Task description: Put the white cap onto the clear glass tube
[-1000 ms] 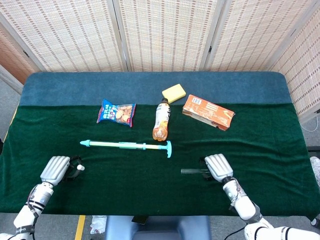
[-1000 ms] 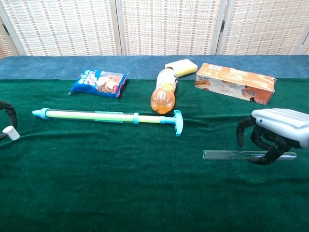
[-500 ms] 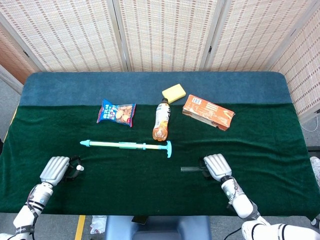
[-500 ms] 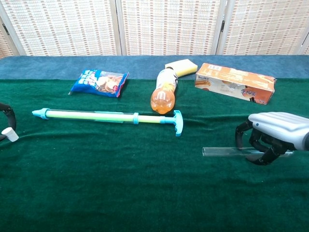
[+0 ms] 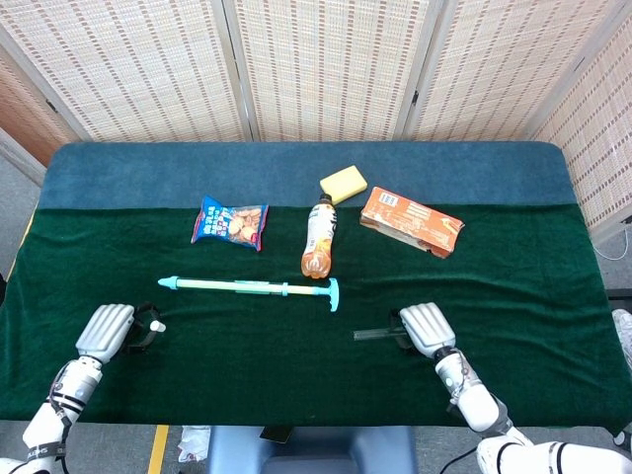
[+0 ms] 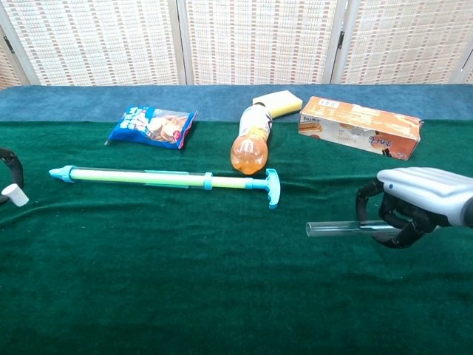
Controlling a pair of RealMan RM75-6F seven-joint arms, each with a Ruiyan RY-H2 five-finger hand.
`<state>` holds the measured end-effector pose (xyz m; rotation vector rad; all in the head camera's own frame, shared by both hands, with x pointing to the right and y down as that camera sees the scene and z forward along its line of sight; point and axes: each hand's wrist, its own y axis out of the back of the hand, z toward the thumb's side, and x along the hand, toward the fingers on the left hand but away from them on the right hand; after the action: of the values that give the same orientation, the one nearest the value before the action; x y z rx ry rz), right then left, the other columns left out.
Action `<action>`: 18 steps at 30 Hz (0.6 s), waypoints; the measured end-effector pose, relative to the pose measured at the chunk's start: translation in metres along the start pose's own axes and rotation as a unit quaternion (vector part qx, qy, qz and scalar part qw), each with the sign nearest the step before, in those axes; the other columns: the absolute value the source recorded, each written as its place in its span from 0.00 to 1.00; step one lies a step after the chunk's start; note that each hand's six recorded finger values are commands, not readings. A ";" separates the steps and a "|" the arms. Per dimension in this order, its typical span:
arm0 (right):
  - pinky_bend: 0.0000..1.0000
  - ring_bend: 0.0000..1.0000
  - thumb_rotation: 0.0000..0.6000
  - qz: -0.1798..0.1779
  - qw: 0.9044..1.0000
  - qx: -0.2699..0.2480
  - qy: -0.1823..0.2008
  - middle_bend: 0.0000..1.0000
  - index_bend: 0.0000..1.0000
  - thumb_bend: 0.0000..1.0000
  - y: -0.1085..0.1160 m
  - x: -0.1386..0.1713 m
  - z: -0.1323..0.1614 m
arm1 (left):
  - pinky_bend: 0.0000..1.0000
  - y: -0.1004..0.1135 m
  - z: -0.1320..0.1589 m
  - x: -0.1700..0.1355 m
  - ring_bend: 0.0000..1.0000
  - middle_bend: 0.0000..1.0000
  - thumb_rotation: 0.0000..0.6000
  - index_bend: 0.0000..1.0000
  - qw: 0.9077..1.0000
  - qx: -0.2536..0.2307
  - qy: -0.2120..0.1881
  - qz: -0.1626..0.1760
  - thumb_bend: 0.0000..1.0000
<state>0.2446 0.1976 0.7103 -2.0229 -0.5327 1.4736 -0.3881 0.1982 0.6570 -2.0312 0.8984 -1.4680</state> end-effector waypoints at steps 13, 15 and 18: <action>1.00 1.00 1.00 -0.035 0.987 -0.131 0.091 0.97 0.86 0.64 0.053 0.000 0.062 | 0.91 0.070 0.058 0.011 0.90 1.00 1.00 0.55 0.986 -0.120 -0.090 0.079 0.56; 1.00 1.00 1.00 -0.033 0.982 -0.153 0.103 0.97 0.86 0.65 0.057 -0.003 0.073 | 0.91 0.076 0.071 0.011 0.90 1.00 1.00 0.55 0.982 -0.126 -0.108 0.086 0.56; 1.00 1.00 1.00 -0.026 0.974 -0.189 0.119 0.97 0.87 0.65 0.062 -0.007 0.091 | 0.91 0.083 0.086 0.010 0.89 1.00 1.00 0.56 0.978 -0.127 -0.133 0.096 0.56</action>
<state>0.1551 0.1659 0.6544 -2.4168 -0.8051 1.1403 -0.3234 0.1352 0.5777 -2.1838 1.1773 -0.9923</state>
